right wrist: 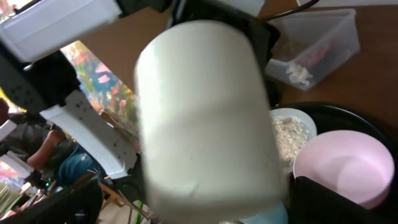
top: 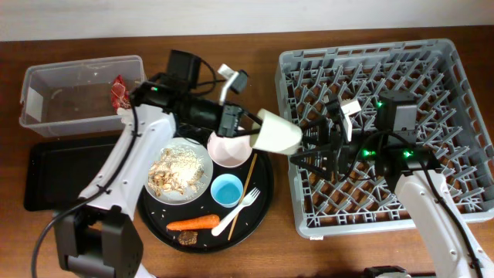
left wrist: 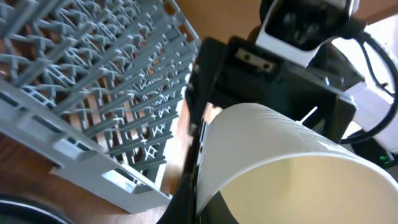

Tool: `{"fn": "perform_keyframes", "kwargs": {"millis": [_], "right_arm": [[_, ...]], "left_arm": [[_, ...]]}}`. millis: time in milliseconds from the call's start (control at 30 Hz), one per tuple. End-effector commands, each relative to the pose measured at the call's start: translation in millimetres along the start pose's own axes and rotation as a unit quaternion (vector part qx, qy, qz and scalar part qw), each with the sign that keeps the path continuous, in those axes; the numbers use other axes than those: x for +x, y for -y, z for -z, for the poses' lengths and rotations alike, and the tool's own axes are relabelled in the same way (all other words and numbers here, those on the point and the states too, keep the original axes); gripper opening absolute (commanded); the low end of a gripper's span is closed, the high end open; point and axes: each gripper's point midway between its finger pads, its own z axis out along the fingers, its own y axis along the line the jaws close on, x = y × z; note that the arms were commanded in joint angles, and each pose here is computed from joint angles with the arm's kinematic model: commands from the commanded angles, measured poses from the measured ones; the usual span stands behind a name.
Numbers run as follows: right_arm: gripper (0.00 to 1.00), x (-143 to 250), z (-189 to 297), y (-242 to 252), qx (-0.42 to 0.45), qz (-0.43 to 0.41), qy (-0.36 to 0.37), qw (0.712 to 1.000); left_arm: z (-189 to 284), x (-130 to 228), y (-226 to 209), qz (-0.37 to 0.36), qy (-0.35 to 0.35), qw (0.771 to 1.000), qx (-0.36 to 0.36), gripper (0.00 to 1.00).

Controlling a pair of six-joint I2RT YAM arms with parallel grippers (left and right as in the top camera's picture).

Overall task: Sort waste into correct bins and load items into the dishwasher rack
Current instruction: 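Hand the white cup from the left gripper to the right gripper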

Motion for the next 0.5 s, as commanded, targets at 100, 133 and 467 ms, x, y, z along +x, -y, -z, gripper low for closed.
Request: {"fn": "perform_keyframes", "kwargs": {"millis": [100,133,467], "right_arm": [[0.99,-3,-1,-1,0.005,-0.002,-0.001,1.0],[0.98,-3,-1,-2,0.002,-0.004,-0.001,1.0],[0.64,-3,-1,-2,0.002,-0.007,-0.001,1.0]], "left_arm": [[-16,4,14,-0.021,-0.018,1.0,0.007,0.0],[-16,3,14,-0.022,-0.018,1.0,0.007,0.0],[-15,3,-2,-0.016,-0.019,0.999,-0.041,0.01]]}}
